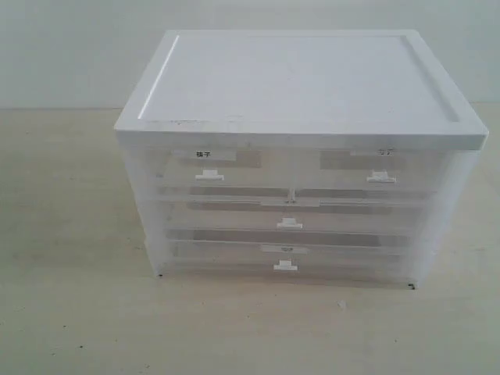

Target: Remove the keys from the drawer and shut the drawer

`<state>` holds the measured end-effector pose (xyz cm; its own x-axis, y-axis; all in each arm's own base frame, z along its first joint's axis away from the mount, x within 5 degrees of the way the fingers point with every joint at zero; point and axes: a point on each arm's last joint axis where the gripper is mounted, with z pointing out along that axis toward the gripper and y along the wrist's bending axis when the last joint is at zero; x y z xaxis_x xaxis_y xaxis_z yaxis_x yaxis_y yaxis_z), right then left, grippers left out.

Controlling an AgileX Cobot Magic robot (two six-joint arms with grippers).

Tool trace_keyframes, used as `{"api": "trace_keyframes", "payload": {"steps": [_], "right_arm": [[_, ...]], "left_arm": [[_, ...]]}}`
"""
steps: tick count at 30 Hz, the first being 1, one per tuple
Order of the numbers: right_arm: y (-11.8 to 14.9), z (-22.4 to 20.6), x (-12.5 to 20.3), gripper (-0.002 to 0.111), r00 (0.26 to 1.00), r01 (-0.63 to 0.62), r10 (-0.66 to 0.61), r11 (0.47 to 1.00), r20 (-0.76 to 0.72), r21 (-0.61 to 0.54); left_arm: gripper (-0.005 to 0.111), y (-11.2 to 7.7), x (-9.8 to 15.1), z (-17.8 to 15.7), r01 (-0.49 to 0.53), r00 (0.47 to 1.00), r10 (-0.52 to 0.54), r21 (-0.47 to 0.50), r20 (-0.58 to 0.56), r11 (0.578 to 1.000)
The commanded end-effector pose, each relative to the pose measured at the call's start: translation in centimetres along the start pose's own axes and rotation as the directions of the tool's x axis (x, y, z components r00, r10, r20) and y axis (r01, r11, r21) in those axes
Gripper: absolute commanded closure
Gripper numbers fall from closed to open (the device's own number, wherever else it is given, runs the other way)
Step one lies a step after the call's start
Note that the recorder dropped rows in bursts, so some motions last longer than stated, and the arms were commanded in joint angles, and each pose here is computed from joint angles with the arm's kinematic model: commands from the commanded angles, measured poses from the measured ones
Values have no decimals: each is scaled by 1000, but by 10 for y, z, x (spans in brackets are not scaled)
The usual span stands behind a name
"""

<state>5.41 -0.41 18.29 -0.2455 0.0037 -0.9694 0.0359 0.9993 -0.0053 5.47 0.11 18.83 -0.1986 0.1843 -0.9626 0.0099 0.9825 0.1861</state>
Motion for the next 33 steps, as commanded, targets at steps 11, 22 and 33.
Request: {"api": "trace_keyframes", "payload": {"steps": [11,22,33], "right_arm": [[9,-14,-48,108,838,149,-117,989,533,-18],[14,-40,-74,108,586,50,126,980,801,-191],[14,-50,-101,108,531,-9,265,951,805,-308]], "left_arm": [[102,9,-37,-8,214,884,-192,-4,425,977],[102,14,-59,-24,482,576,-528,262,623,836],[102,-17,-86,-34,143,641,-461,495,613,857]]}}
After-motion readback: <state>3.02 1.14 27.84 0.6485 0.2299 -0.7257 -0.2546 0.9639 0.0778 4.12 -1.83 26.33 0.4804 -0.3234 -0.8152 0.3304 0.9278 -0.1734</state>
